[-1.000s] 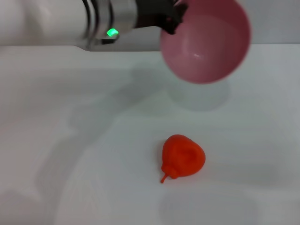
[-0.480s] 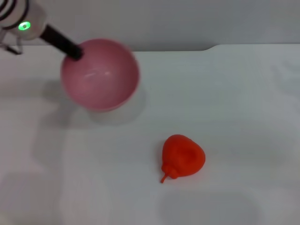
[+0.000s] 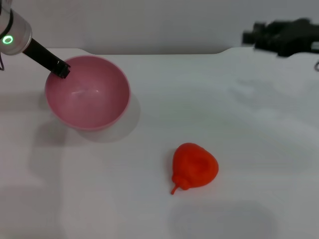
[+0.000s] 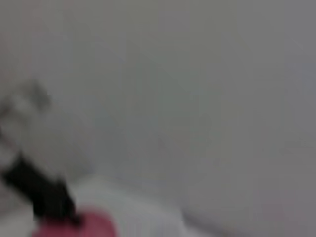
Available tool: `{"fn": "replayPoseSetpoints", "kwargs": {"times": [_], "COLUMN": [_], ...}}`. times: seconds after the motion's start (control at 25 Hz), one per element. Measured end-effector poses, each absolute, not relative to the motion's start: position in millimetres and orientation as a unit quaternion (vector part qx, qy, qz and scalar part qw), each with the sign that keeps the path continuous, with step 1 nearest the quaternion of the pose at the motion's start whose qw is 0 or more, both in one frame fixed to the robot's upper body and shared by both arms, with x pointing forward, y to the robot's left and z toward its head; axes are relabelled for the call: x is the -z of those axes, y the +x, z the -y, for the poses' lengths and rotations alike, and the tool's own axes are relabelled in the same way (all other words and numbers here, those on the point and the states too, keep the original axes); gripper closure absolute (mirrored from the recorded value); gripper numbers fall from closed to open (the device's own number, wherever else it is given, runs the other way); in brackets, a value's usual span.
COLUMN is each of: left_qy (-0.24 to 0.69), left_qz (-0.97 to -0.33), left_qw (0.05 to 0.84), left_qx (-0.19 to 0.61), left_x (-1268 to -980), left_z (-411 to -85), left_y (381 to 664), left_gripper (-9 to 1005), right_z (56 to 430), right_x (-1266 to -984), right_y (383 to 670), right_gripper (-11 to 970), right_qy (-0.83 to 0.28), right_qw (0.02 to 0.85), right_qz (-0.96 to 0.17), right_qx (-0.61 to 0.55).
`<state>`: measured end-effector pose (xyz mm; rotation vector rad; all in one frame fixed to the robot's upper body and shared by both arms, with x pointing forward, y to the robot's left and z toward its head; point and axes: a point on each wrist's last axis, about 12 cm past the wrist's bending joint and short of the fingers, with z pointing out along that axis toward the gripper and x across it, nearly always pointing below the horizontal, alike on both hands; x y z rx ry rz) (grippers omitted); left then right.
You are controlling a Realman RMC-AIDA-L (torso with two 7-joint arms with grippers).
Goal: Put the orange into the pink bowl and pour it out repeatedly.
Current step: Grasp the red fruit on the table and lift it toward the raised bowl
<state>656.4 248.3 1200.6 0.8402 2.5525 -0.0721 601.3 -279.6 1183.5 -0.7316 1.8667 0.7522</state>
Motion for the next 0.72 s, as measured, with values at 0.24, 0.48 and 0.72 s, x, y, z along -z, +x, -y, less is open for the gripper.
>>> {"fn": "replayPoseSetpoints", "kwargs": {"times": [0.24,0.48,0.72], "left_qy": [0.300,0.303,0.307], "left_qz": [-0.927,-0.928,-0.928], "left_qw": [0.222,0.216,0.210], "left_qx": [0.021,0.021,0.022], "left_x": [-1201,-1201,-1200], "left_z": [-251,-251,-248], "left_y": [656,655,654], "left_gripper": [952,952,952], "right_z": [231,195,183], "right_x": [-1182,-1165,-1151], "right_y": [606,600,594], "right_gripper": [439,435,362], "right_qy": [-0.412,-0.469,-0.484], "right_qw": [0.362,0.304,0.272], "right_qz": [-0.793,-0.793,-0.793], "right_qx": [-0.266,-0.242,-0.251]}}
